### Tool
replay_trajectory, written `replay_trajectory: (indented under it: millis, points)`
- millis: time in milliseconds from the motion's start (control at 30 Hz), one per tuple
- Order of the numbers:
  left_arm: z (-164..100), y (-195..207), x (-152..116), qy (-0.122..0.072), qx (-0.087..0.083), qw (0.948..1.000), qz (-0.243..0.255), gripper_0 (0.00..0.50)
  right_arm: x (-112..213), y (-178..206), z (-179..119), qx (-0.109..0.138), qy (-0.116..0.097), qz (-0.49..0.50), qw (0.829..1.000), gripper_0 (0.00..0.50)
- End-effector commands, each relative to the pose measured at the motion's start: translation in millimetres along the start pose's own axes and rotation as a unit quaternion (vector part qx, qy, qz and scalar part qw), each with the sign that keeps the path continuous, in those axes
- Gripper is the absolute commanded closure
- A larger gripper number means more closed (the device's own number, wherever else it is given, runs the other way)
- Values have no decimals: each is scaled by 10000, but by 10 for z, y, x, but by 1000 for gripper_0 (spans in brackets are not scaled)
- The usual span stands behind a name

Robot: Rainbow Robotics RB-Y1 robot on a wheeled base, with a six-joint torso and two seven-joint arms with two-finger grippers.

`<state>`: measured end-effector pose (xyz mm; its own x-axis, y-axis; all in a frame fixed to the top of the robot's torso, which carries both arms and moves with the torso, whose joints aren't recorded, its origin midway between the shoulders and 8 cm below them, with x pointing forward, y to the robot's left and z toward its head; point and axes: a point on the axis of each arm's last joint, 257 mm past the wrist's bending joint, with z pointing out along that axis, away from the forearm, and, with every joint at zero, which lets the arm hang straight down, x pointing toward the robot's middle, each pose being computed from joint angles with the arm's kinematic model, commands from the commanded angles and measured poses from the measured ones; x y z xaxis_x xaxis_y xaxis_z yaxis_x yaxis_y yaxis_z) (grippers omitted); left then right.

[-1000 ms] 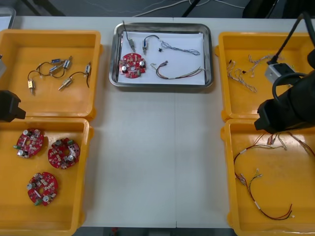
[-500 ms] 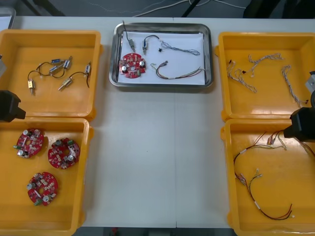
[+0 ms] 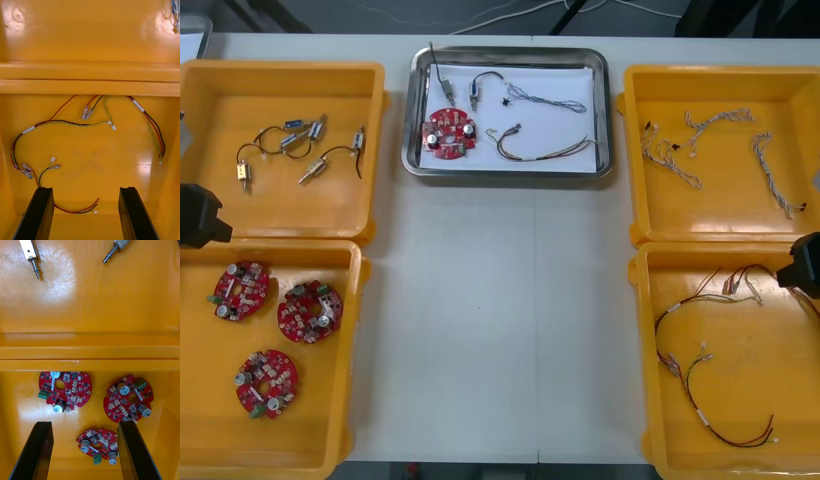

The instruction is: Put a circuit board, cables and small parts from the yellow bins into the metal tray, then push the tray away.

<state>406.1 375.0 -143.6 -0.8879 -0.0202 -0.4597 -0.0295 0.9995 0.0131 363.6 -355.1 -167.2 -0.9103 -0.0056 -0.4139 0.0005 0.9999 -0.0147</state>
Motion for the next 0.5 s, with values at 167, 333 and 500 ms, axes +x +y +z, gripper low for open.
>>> replay_trajectory:
  millis: [167,333,500]
  points:
    - [-153,203,-47,-133,-293,9988,356,0,48,-335,23,186,-8,410,9990,0]
    - [-153,203,-47,-133,-293,9988,356,0,75,-374,77,168,26,540,9984,0]
    - [-153,203,-47,-133,-293,9988,356,0,93,-313,100,43,46,588,9982,0]
